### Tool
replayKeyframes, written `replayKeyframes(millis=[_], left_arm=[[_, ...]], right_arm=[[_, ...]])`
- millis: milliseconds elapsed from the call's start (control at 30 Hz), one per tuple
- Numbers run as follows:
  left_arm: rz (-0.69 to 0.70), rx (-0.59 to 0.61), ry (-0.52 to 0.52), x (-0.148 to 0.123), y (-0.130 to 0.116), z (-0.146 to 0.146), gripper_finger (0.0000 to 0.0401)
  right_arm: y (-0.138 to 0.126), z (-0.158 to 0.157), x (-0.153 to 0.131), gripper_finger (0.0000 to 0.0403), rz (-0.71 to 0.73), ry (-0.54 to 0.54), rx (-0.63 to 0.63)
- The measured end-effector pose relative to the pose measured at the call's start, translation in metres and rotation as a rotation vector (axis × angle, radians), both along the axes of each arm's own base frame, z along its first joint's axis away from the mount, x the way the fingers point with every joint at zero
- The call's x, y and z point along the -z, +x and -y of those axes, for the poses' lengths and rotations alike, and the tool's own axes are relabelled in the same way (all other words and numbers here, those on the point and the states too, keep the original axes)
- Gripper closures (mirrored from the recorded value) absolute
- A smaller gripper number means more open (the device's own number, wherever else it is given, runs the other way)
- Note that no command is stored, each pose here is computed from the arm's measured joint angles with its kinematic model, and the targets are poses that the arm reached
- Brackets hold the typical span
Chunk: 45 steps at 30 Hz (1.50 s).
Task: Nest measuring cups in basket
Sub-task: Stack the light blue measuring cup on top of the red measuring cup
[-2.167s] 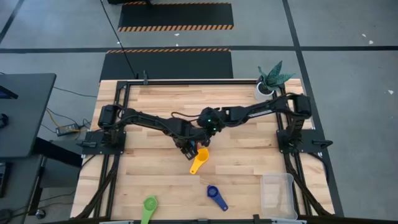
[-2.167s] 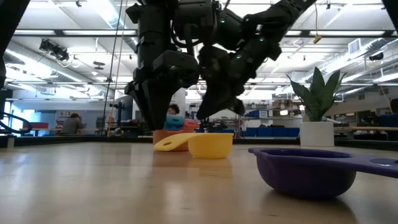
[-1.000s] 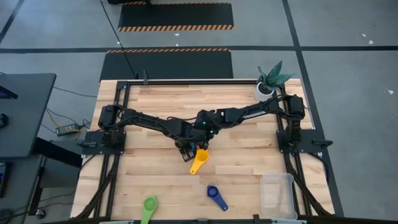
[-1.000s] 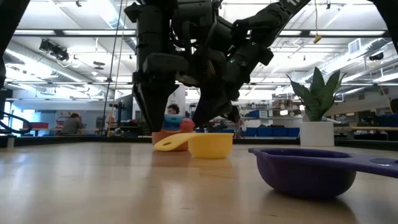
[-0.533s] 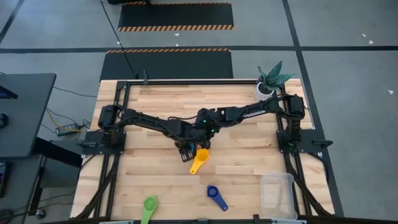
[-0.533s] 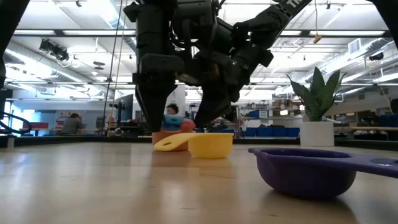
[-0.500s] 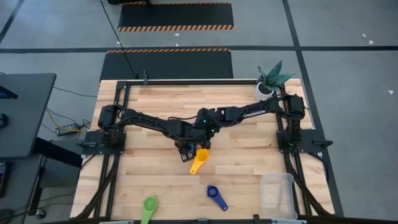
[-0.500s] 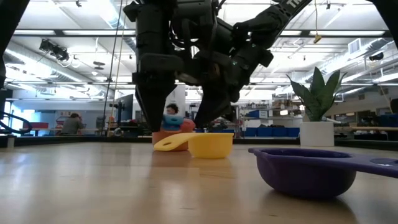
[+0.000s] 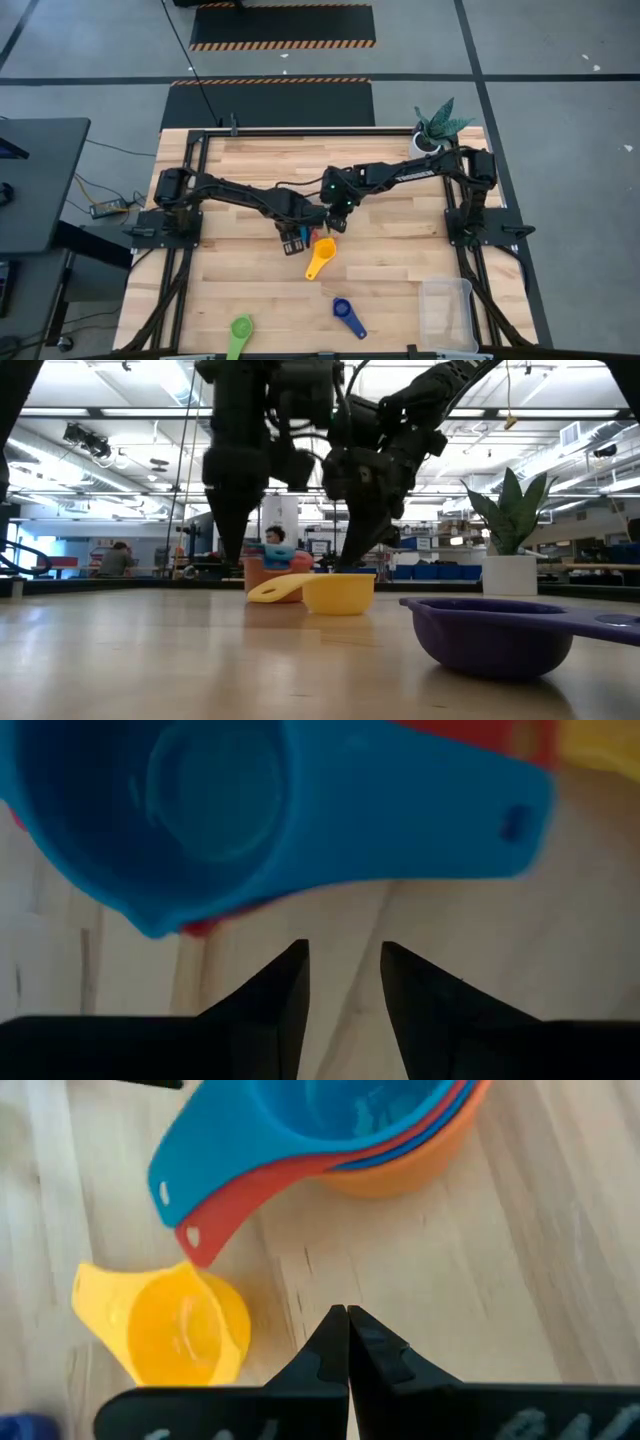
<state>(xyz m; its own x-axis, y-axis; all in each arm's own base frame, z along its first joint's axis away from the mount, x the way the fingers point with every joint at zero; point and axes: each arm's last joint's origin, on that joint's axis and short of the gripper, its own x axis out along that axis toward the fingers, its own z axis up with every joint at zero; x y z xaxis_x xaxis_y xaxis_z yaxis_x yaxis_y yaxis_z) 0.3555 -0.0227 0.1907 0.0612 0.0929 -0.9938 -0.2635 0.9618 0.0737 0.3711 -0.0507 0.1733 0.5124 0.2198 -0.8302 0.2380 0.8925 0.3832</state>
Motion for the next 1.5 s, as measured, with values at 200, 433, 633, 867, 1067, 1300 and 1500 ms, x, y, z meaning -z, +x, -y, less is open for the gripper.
replayKeyframes(millis=[200, 433, 633, 867, 1067, 1300, 1500], left_arm=[[0.083, 0.019, -0.005, -0.031, -0.012, 0.009, 0.0268], [0.154, 0.006, -0.025, -0.065, -0.033, 0.023, 0.0268], [0.195, -0.027, 0.001, -0.08, -0.045, 0.033, 0.0268], [0.19, -0.091, 0.053, -0.084, -0.052, 0.033, 0.0268], [0.186, -0.181, 0.084, -0.06, -0.057, 0.033, 0.0268], [0.36, -0.273, 0.085, -0.029, -0.052, 0.01, 0.0268], [0.481, -0.256, 0.112, -0.03, -0.043, -0.019, 0.0268]], right_arm=[[-0.003, -0.002, -0.004, 0.0402, 0.018, -0.035, -0.086], [-0.002, -0.01, -0.004, 0.0402, 0.017, -0.025, -0.113], [0.004, -0.018, -0.008, 0.0402, 0.076, -0.021, -0.112], [0.005, -0.018, -0.007, 0.0403, 0.083, -0.026, -0.103], [0.004, -0.018, -0.006, 0.0403, 0.063, -0.019, -0.078], [0.003, -0.014, -0.006, 0.0403, 0.054, -0.019, -0.066], [0.002, -0.015, -0.006, 0.0403, 0.045, -0.008, -0.069]])
